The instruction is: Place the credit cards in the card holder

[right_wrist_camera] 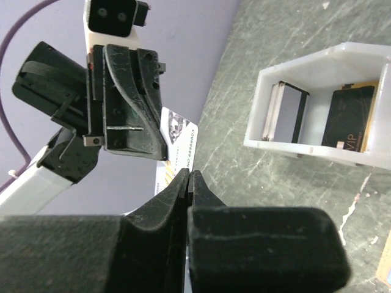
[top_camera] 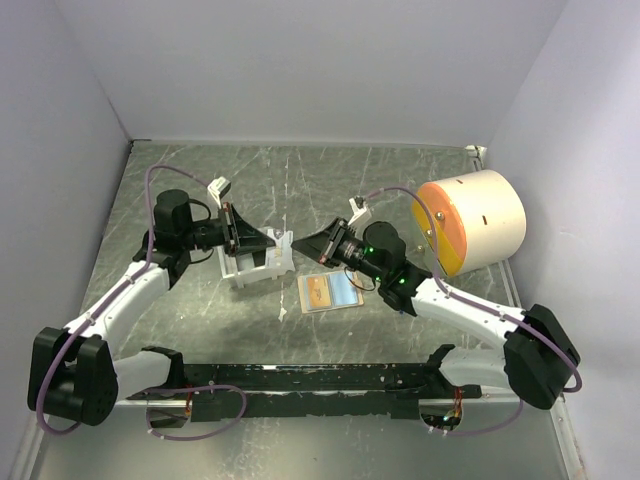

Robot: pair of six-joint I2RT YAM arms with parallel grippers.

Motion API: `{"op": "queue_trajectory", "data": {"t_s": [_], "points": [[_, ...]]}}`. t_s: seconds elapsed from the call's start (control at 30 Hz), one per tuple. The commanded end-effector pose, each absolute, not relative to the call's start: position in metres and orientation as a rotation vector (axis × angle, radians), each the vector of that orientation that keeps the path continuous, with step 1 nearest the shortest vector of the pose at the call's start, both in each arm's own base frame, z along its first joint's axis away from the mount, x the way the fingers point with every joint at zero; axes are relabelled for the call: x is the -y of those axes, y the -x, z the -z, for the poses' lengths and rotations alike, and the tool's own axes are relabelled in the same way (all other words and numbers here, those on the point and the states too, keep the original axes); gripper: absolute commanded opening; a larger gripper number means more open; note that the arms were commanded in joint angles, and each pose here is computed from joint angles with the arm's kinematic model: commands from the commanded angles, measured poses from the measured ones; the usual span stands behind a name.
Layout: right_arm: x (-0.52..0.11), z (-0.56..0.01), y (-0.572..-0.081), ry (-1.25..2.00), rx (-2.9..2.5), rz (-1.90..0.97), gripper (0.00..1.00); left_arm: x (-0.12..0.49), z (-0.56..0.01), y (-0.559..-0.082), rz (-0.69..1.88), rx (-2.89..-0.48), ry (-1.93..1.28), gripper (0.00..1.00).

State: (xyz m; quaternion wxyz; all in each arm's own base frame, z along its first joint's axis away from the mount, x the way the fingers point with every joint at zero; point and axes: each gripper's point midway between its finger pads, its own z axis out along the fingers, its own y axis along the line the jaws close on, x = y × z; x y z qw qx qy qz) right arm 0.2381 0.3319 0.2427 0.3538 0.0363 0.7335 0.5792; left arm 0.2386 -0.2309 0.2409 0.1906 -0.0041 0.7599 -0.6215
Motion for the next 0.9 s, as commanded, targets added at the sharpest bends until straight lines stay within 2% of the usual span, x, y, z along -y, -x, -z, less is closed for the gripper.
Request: {"op": "queue_trajectory", "data": {"t_s": [0.0,0.03,0.1,0.23,0.3,0.5,0.63,0.87], "points": [[-0.326,-0.234,-0.237,-0.086,-1.921,-1.453,0.0,0.234,-0.24,-0.239,1.748,-2.113,0.014,0.07],[-0.324,-0.232,-0.237,-0.085,-1.932,-1.431,0.01,0.234,-0.237,-0.24,1.737,-2.125,0.021,0.07],[-0.32,-0.225,-0.238,-0.072,-1.963,-1.369,0.09,0.233,-0.23,-0.242,1.703,-2.144,0.039,0.07],[-0.294,-0.2,-0.244,-0.089,-2.072,-1.126,0.34,0.232,-0.21,-0.244,1.568,-2.228,0.08,0.07],[-0.279,-0.192,-0.246,-0.075,-2.098,-1.02,0.41,0.233,-0.201,-0.246,1.491,-2.278,0.094,0.07],[-0.234,-0.159,-0.248,-0.012,-2.217,-0.668,0.48,0.245,-0.182,-0.249,1.365,-2.363,0.105,0.07],[-0.209,-0.137,-0.253,0.031,-2.289,-0.472,0.61,0.255,-0.173,-0.251,1.319,-2.399,0.115,0.07],[-0.199,-0.096,-0.259,0.153,-2.423,-0.368,0.66,0.278,-0.15,-0.25,1.254,-2.471,0.102,0.07]]}}
